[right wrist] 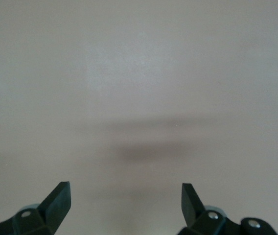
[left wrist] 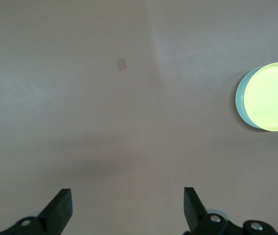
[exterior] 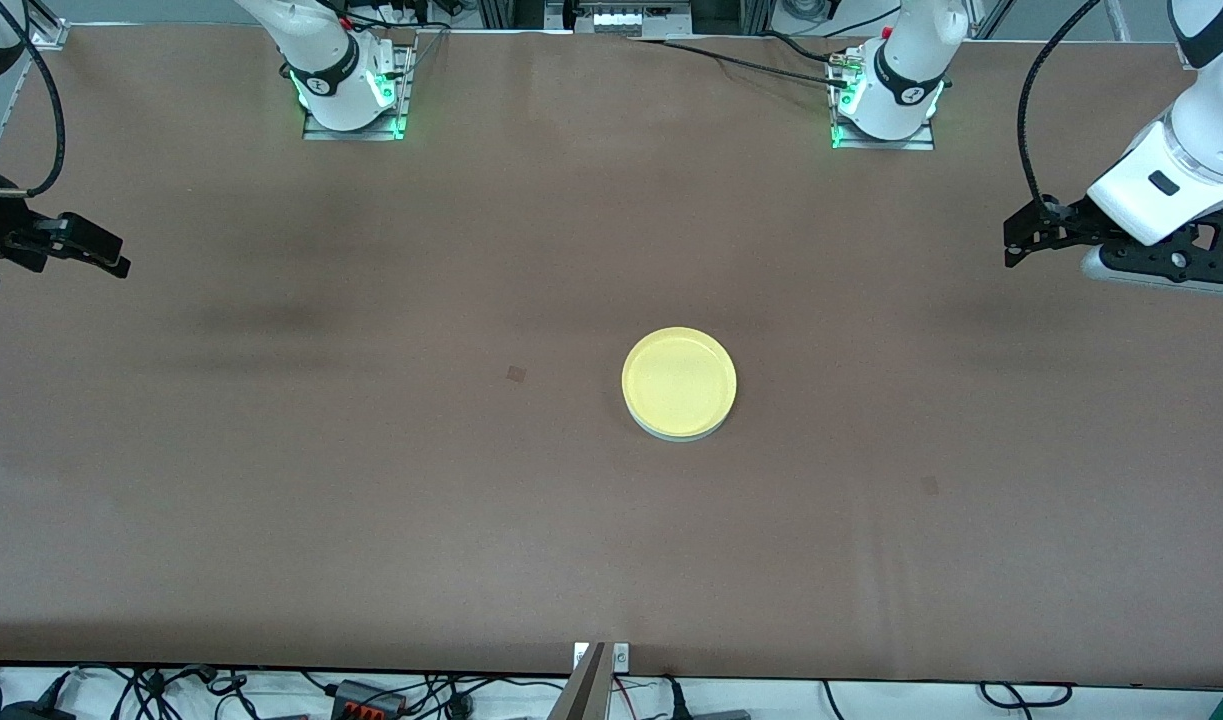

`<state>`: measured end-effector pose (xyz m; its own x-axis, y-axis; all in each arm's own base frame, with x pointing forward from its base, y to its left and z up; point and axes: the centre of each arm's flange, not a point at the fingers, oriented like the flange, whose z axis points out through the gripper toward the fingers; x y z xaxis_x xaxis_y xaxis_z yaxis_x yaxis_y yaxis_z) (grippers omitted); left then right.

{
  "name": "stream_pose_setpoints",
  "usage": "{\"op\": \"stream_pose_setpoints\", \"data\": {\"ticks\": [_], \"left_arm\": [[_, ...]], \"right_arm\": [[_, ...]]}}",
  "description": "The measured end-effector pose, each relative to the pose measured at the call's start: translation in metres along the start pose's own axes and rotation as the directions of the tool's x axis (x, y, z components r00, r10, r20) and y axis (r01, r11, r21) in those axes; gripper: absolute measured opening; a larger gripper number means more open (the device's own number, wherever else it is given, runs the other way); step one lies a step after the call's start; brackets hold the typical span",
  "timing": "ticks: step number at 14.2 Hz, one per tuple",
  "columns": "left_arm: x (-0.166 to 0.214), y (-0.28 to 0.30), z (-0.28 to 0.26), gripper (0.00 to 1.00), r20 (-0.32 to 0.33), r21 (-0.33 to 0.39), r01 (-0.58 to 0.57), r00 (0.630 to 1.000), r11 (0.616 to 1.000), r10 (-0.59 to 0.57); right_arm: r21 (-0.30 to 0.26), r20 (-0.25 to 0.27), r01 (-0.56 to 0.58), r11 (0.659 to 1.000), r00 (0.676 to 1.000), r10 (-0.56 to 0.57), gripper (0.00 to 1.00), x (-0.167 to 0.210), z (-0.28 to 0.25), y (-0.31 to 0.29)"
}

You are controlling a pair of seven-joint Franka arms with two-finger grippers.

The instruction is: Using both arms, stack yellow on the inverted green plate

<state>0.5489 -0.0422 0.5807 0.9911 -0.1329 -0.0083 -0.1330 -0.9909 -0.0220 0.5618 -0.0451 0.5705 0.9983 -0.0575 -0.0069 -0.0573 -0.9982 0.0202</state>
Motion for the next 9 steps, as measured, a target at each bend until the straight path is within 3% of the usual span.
{"op": "stream_pose_setpoints", "data": {"ticks": [9], "left_arm": [[0.0006,0.0022,-0.0039,1.00,-0.008,0.001,-0.004,1.000,1.000,0.004]], "right_arm": [[0.000,0.000,0.000,1.000,1.000,0.000,1.00,0.0000,0.0001,0.0000]]}}
